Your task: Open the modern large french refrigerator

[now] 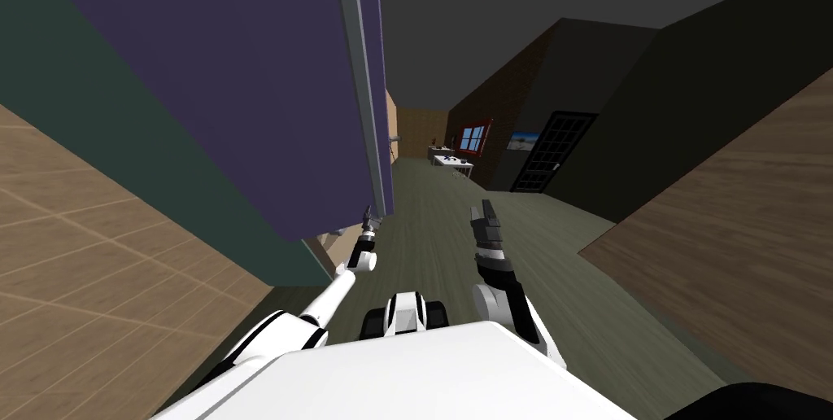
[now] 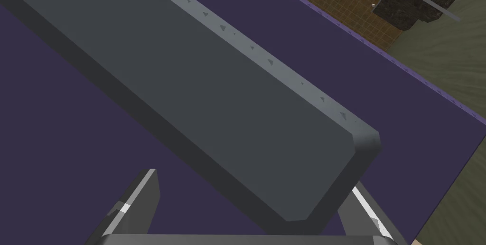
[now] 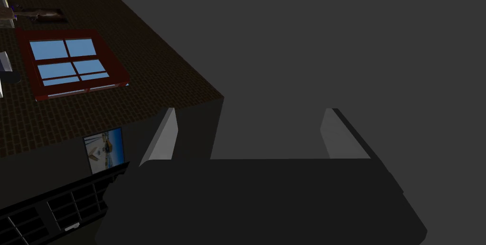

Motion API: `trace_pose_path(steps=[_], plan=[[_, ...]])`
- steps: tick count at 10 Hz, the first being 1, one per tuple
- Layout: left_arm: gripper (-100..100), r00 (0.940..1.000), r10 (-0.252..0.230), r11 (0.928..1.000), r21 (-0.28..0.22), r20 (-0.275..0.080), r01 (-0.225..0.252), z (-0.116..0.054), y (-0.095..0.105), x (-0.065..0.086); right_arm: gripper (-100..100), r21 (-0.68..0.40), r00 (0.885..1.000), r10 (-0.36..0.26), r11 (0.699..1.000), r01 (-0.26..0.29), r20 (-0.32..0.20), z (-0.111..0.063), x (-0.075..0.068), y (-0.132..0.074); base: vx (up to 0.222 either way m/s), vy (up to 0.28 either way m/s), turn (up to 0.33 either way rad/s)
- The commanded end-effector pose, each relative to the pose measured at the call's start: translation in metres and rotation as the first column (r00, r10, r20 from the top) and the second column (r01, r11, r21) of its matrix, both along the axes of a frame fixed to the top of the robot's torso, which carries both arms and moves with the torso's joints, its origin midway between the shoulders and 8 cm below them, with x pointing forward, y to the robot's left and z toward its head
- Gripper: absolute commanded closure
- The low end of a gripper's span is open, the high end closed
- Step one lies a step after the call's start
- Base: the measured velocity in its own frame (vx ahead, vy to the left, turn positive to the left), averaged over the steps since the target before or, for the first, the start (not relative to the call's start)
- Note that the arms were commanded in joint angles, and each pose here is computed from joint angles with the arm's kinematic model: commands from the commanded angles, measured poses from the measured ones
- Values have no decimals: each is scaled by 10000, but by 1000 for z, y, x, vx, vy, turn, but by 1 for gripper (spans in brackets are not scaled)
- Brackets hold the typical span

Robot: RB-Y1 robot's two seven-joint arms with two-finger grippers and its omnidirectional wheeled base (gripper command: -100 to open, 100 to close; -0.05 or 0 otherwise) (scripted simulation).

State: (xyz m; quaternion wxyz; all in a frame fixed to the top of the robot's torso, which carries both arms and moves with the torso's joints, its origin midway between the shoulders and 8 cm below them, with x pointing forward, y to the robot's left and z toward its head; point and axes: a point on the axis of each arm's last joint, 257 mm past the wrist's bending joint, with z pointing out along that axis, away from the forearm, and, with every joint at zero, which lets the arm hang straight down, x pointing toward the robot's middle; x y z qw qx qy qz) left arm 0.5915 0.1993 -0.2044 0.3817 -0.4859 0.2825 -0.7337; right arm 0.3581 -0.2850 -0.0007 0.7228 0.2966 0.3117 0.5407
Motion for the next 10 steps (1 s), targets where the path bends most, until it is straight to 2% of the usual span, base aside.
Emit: trace_pose_path(steps=[1, 3, 4, 6, 7, 8, 9, 10], plan=[[-100, 9997, -65, 10000, -43, 242, 66, 27, -4, 17, 0, -1, 10000, -1, 10000, 1, -1, 0, 0, 0, -24, -11, 17], [-100, 9997, -86, 10000, -47, 242, 88, 33, -5, 22, 0, -1, 10000, 0, 10000, 0, -1, 0, 0, 0, -25, 3, 16], [-100, 9996, -131, 9999, -54, 243, 132, 44, -7, 32, 0, -2, 10000, -1, 10000, 1, -1, 0, 0, 0, -44, -1, 19], [-100, 9996, -131, 9999, -54, 243, 132, 44, -7, 32, 0, -1, 10000, 0, 10000, 0, 0, 0, 0, 0, -33, 1, 3], [-100, 9996, -154, 9999, -59, 243, 156, 50, -9, 37, 0, -1, 10000, 0, 10000, 0, -1, 0, 0, 0, -26, 1, 22], [-100, 9997, -75, 10000, 21, -216, 75, 27, -6, 32, 0, -1, 10000, 0, 10000, 0, -1, 0, 0, 0, 0, 0, 0], [0, 9995, -57, 10000, 39, -323, 58, 23, -5, 32, 0, -1, 10000, 0, 10000, 0, -1, 0, 0, 0, 7, 2, -4], [0, 9989, -42, 10000, 61, -457, 45, 16, -4, 31, 0, -1, 10000, 0, 10000, 0, 0, 0, 0, 0, 0, 0, 0]])
